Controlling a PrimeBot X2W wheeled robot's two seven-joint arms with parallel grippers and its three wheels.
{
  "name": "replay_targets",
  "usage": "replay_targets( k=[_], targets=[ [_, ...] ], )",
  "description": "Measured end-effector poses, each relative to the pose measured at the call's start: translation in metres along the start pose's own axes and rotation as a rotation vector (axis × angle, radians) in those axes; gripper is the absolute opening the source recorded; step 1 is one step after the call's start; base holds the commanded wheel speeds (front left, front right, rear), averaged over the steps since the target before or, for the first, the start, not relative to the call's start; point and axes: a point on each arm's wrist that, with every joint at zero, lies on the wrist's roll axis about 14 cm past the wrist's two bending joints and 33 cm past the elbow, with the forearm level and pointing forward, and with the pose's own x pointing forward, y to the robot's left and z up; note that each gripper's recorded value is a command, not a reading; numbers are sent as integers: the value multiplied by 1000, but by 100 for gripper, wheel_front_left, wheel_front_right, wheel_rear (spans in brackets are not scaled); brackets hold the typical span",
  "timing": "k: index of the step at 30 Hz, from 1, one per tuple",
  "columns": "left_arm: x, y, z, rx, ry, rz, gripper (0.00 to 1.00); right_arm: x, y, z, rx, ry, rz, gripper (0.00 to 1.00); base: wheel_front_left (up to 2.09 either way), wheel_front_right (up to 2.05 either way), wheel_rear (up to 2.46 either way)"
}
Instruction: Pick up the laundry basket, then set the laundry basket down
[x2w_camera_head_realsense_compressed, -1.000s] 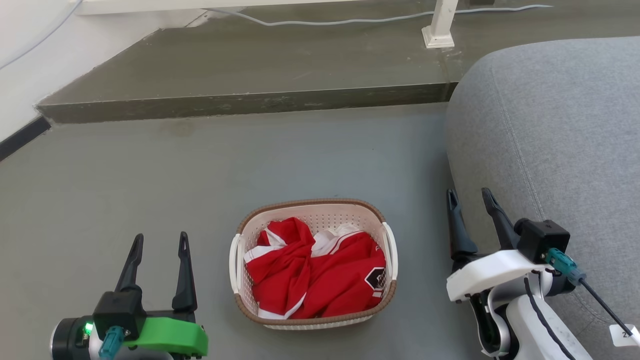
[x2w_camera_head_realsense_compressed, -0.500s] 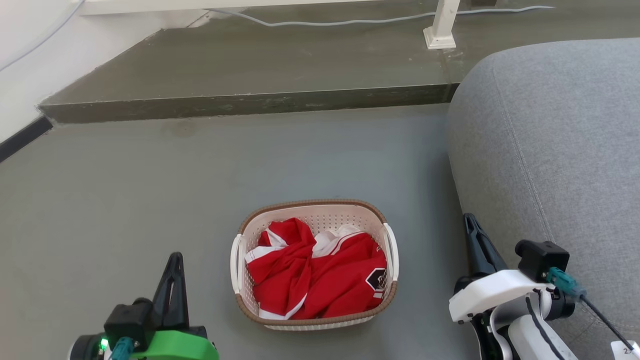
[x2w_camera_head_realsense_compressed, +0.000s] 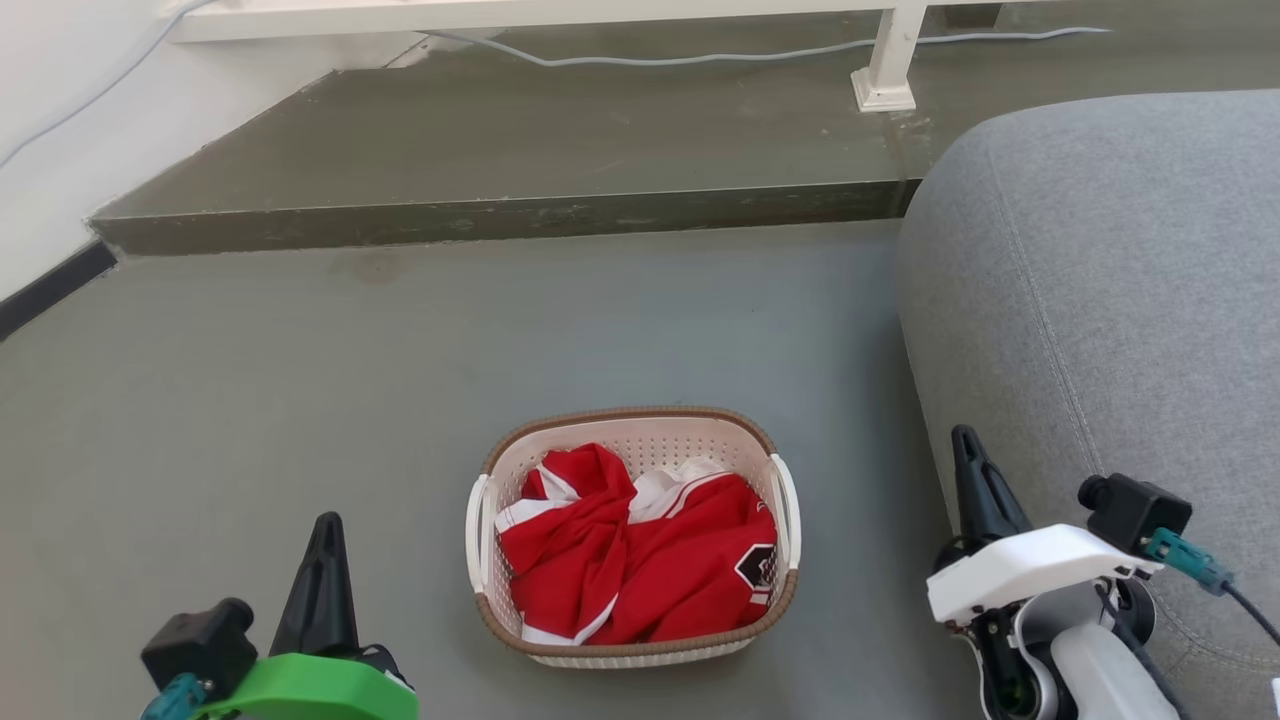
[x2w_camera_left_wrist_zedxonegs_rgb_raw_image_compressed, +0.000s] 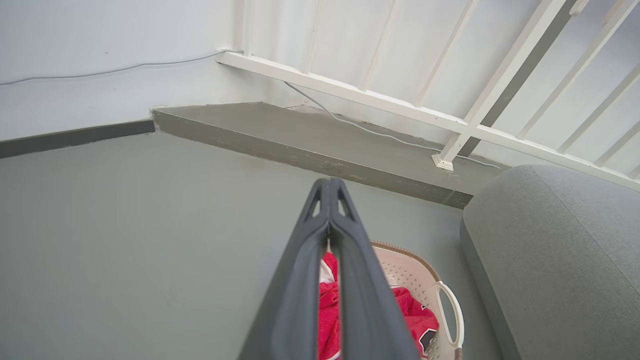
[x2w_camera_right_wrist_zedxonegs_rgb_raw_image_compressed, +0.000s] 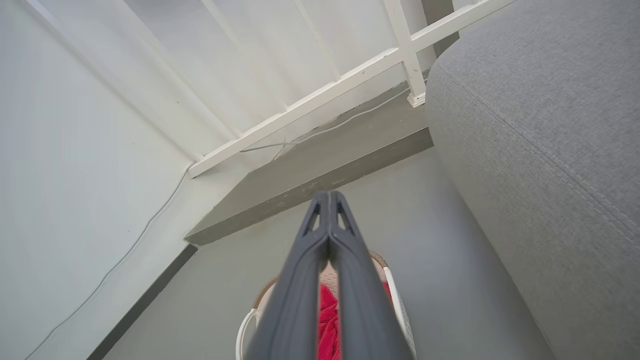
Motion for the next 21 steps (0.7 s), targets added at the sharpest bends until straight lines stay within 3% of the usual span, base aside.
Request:
replay_targets(
  k=[21],
  targets=[
    [-2, 20, -4, -295, 56, 69, 0, 1, -17, 9, 277, 19, -42, 0, 0, 0, 0]
  ],
)
